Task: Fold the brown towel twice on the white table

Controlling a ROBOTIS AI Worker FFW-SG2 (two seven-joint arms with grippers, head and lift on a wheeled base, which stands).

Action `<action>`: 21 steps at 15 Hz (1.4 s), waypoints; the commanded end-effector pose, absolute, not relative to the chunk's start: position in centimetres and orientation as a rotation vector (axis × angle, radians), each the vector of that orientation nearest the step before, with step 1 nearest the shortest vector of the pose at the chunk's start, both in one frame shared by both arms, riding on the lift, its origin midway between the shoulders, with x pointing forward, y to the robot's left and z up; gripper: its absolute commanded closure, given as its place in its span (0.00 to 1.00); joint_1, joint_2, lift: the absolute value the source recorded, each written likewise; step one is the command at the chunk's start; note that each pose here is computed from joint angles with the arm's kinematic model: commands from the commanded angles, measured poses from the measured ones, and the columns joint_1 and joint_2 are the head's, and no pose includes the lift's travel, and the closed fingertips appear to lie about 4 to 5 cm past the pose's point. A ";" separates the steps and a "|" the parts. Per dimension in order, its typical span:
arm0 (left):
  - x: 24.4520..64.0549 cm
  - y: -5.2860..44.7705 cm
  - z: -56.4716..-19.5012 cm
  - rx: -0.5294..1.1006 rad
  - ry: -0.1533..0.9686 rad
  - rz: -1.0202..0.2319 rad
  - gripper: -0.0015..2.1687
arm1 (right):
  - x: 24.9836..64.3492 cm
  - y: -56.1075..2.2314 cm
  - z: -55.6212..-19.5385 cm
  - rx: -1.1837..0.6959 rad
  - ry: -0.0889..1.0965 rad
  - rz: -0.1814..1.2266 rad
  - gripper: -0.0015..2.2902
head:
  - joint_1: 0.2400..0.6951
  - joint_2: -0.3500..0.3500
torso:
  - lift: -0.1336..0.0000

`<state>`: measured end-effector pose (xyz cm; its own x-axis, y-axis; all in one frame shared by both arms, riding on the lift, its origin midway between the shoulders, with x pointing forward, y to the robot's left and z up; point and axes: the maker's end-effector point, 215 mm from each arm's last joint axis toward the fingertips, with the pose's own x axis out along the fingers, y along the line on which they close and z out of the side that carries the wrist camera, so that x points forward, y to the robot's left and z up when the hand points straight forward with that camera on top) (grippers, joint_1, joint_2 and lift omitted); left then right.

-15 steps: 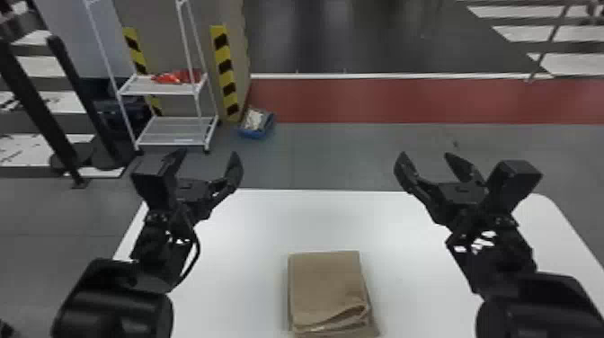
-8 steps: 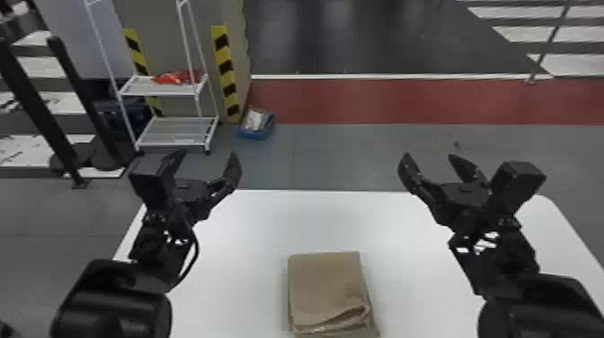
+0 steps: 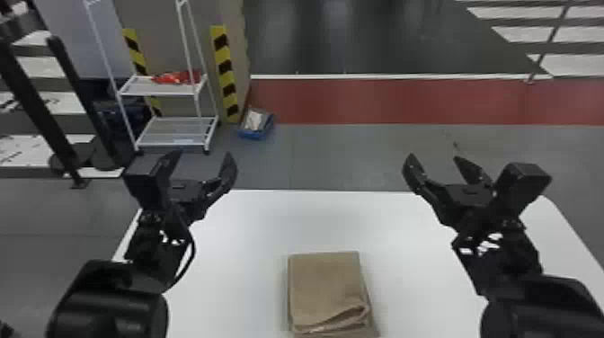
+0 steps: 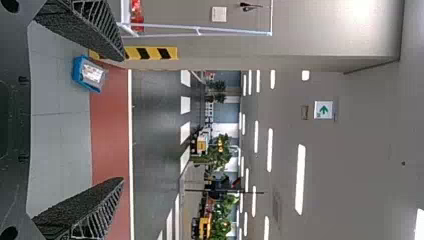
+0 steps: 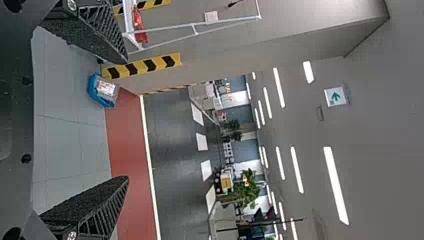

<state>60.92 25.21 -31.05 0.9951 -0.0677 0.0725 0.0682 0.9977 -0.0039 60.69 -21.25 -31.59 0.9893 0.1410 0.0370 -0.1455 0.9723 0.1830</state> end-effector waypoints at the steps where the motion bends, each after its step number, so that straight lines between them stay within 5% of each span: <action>1: 60.9 25.2 -31.0 -0.006 -0.072 -0.068 0.01 | 60.7 -21.3 -31.7 0.185 -0.021 0.144 0.03 | 0.88 0.55 | 1.00; 21: 60.9 26.6 -29.8 -0.003 -0.109 -0.058 0.01 | 61.3 -20.7 -31.5 0.188 -0.029 0.160 0.03 | 0.86 0.57 | 1.00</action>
<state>60.90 26.57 -29.77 0.9922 -0.0574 0.1108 0.0577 0.9983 -0.0002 61.24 -20.70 -31.69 0.9874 0.1530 0.0414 -0.1581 0.9694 0.1876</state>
